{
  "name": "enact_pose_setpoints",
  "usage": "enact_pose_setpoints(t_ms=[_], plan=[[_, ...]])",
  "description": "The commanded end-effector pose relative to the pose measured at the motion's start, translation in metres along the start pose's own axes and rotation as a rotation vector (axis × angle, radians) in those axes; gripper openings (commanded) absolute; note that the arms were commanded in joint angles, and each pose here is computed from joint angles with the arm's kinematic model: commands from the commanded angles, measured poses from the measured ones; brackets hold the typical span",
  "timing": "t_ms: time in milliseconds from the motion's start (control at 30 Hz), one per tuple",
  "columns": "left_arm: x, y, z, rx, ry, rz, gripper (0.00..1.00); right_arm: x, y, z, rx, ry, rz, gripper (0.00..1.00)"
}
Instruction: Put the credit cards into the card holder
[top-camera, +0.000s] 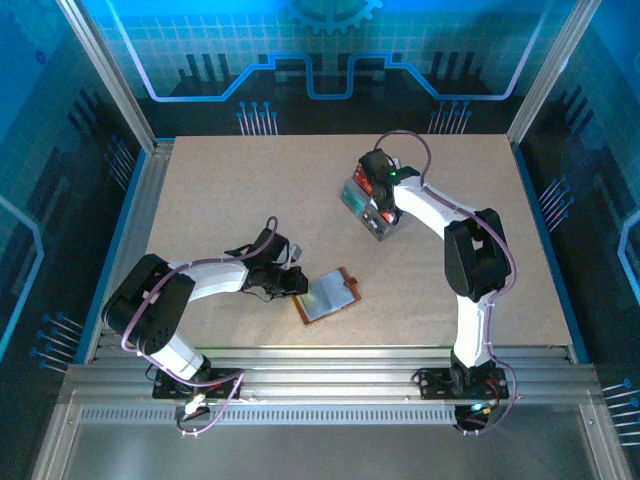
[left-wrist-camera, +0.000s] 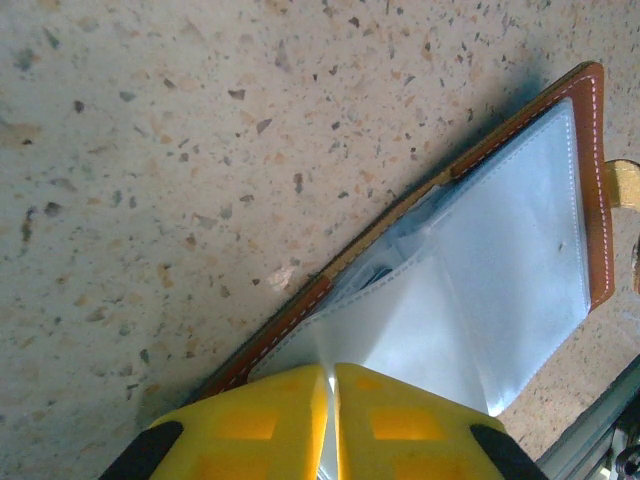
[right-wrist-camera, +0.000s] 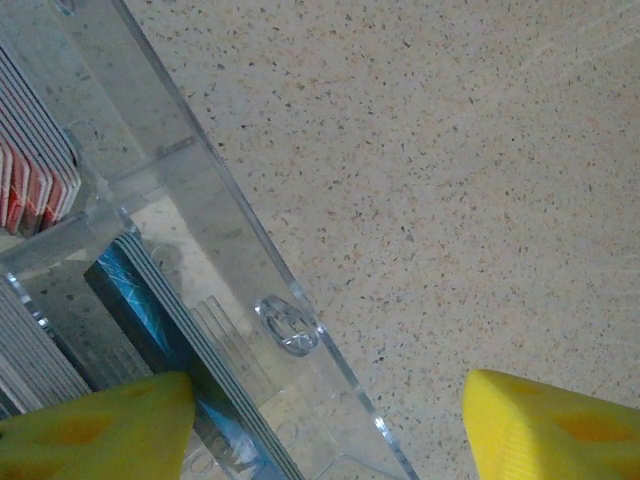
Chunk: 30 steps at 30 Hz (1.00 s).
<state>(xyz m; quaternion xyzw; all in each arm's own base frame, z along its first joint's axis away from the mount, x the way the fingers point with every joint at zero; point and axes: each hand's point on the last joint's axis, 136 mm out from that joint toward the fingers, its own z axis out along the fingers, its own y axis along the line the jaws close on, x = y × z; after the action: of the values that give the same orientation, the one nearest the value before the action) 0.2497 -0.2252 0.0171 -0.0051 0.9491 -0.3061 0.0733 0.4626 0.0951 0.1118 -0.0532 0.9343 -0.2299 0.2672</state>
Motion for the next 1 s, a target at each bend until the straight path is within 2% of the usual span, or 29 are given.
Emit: enact_pose_setpoints(t_ms=[0, 433, 967], plan=[[0.026, 0.033, 0.012, -0.128, 0.086, -0.017, 0.14, -0.002, -0.014, 0.007, 0.026, 0.004, 0.014, 0.71], [0.027, 0.033, 0.013, -0.128, 0.091, -0.020, 0.14, -0.014, -0.036, -0.008, 0.058, -0.032, 0.032, 0.49], [0.027, 0.033, 0.014, -0.125, 0.095, -0.021, 0.14, -0.019, -0.039, -0.015, 0.049, -0.043, 0.016, 0.31]])
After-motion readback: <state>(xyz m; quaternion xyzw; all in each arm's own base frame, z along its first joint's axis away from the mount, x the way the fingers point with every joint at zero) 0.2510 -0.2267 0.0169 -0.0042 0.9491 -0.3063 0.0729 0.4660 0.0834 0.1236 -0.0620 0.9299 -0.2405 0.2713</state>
